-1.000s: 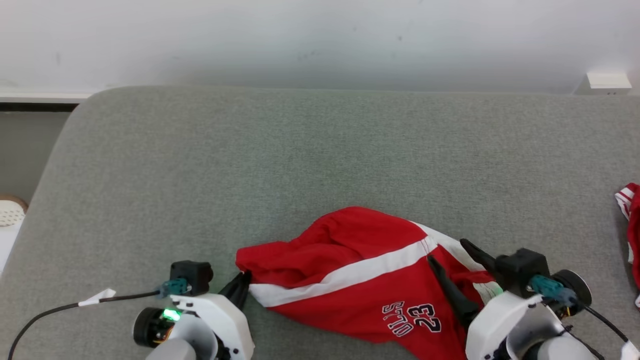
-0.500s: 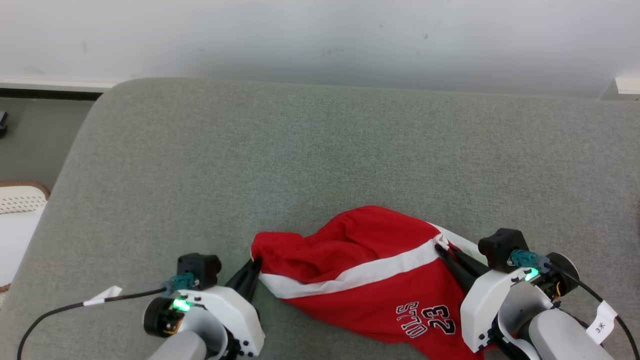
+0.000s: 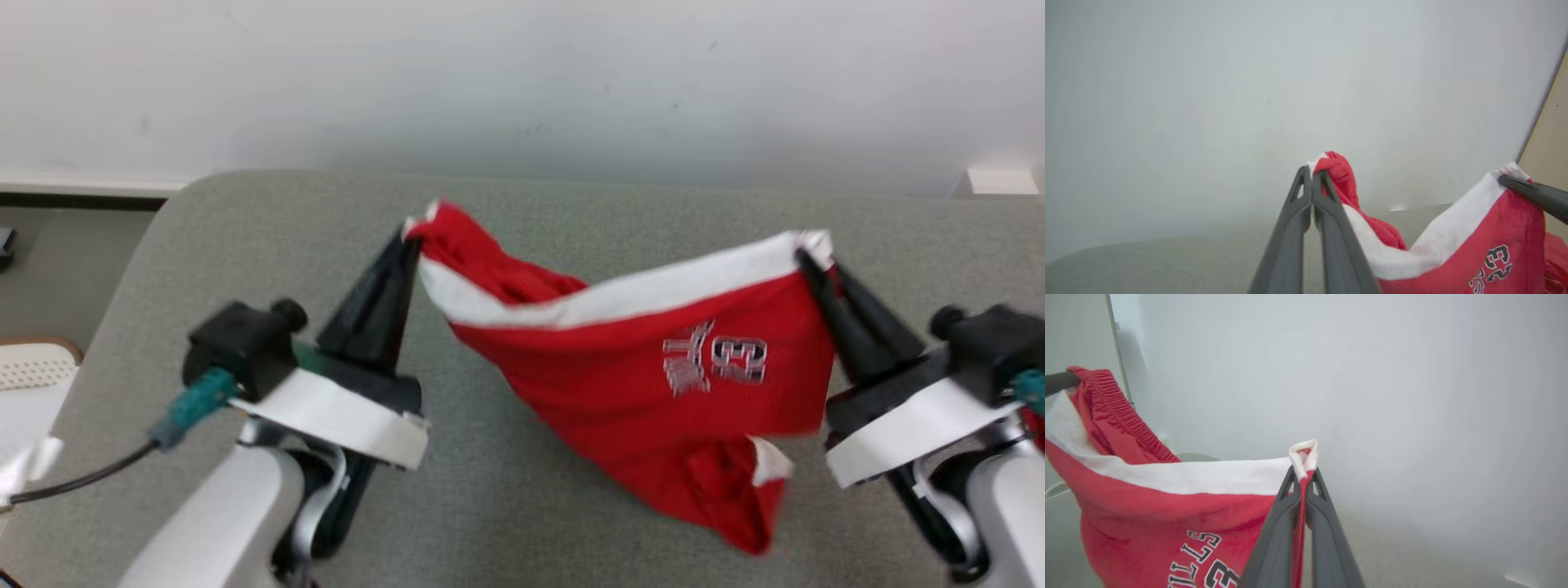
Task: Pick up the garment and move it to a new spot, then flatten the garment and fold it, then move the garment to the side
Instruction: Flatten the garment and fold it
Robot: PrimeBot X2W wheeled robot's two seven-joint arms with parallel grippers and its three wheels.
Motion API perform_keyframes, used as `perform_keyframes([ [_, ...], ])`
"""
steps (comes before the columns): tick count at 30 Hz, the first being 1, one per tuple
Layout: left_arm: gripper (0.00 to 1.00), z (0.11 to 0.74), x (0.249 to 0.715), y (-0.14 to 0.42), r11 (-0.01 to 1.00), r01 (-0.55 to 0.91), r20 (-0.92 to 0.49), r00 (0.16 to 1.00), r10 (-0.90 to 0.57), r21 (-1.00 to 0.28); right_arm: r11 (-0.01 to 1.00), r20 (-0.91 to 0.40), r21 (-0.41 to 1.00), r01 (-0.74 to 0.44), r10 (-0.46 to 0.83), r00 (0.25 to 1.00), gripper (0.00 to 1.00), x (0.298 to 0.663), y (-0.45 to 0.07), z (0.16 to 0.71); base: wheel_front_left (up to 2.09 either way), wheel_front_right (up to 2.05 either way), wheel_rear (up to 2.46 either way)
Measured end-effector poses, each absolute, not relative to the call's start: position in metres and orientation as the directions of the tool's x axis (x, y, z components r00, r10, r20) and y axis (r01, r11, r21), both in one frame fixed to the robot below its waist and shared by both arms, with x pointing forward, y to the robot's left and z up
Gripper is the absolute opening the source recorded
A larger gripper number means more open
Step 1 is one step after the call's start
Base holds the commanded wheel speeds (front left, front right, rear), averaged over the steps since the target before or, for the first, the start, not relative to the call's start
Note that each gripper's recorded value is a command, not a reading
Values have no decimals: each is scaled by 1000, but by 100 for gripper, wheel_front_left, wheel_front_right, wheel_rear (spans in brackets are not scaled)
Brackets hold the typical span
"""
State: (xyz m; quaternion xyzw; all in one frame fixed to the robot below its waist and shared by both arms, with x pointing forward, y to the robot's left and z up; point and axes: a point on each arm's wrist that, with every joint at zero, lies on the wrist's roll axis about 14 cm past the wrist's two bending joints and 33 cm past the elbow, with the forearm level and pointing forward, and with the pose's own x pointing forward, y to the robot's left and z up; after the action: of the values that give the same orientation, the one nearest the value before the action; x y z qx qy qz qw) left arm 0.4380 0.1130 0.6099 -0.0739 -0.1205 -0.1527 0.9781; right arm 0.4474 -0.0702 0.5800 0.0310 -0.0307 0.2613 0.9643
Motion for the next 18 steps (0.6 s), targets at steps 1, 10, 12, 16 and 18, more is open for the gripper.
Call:
perform_keyframes([
  [1,0,631,435,111,940,332,311,905,-292,-83,869,128,21,-495,488,863,0,447,-75,597,0,0,0],
  [10,0,802,382,94,922,363,682,641,-352,134,940,539,-153,-305,338,772,0,407,-132,756,0,0,0],
  [12,0,819,374,90,916,371,701,612,-366,155,949,577,-168,-267,315,754,0,398,-141,776,0,0,0],
  [16,0,829,379,82,905,394,692,610,-388,160,955,596,-174,-241,297,746,0,396,-147,791,0,0,0],
  [18,0,819,395,80,900,418,646,654,-394,126,956,579,-166,-240,292,761,0,405,-149,788,0,0,0],
])
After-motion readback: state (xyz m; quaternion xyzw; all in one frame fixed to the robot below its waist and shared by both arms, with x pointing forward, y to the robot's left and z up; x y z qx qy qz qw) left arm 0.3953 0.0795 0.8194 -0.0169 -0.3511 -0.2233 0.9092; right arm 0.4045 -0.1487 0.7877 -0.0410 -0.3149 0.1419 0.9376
